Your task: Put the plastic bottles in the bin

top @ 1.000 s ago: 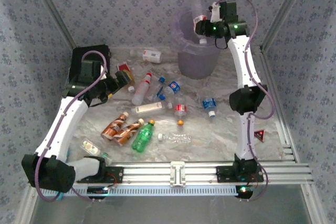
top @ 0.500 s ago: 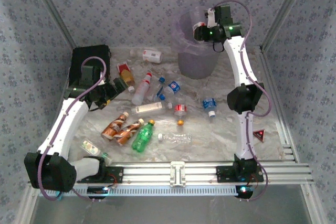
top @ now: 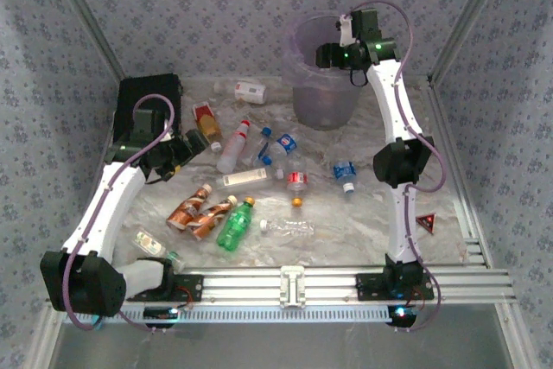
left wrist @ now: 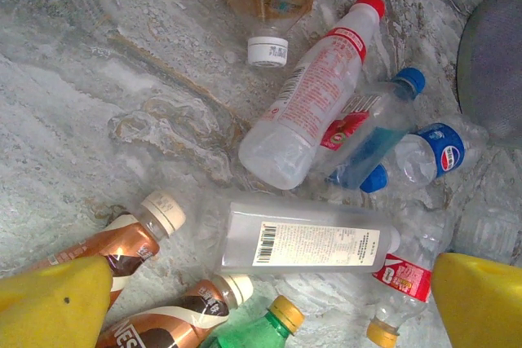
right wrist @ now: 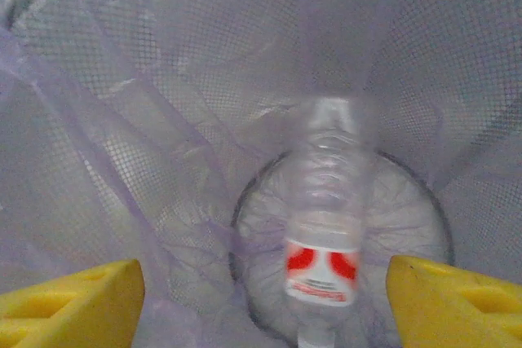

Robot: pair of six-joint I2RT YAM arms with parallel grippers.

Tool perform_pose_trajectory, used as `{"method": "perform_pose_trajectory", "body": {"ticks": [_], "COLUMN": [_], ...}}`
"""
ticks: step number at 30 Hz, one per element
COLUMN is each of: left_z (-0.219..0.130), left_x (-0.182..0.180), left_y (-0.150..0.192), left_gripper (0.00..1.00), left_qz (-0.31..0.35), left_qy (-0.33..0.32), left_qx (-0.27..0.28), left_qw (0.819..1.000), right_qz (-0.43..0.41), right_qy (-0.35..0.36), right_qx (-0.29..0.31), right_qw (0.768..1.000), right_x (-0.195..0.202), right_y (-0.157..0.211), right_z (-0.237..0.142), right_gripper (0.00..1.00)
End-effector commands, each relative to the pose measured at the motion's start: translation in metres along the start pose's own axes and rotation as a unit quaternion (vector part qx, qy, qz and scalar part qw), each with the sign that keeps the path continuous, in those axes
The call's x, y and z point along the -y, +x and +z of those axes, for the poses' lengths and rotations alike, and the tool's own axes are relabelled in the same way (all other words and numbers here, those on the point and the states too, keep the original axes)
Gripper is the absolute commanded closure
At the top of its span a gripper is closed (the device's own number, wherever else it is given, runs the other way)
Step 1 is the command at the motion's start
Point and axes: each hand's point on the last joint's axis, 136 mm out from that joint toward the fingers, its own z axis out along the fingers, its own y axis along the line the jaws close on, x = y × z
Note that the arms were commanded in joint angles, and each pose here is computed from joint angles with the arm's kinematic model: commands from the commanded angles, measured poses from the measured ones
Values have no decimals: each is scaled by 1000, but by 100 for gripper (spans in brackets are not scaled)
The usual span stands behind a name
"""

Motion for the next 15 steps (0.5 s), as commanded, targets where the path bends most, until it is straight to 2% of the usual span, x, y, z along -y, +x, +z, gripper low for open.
{"method": "perform_pose_trajectory", "body": {"ticks": [1, 9, 15], "left_z": [-4, -4, -1], "left_x": [-4, -3, -4], "left_y": [0, 3, 4], "left_gripper": [0, 0, 0], "left_qz": [9, 17, 22], "left_qy": [-1, 7, 14], "left_qx": [7, 8, 16], "left_qw": [1000, 1000, 1000], "right_qz": [-16, -44, -70], "right_qy": [2, -8, 8], "right_qx": [27, 105, 112], "right_qw": [1000, 993, 991], "right_x": [-7, -33, -52], "right_y": [-18, -57, -49], "right_z": [-27, -110, -163], "right_gripper": [20, 19, 17]}}
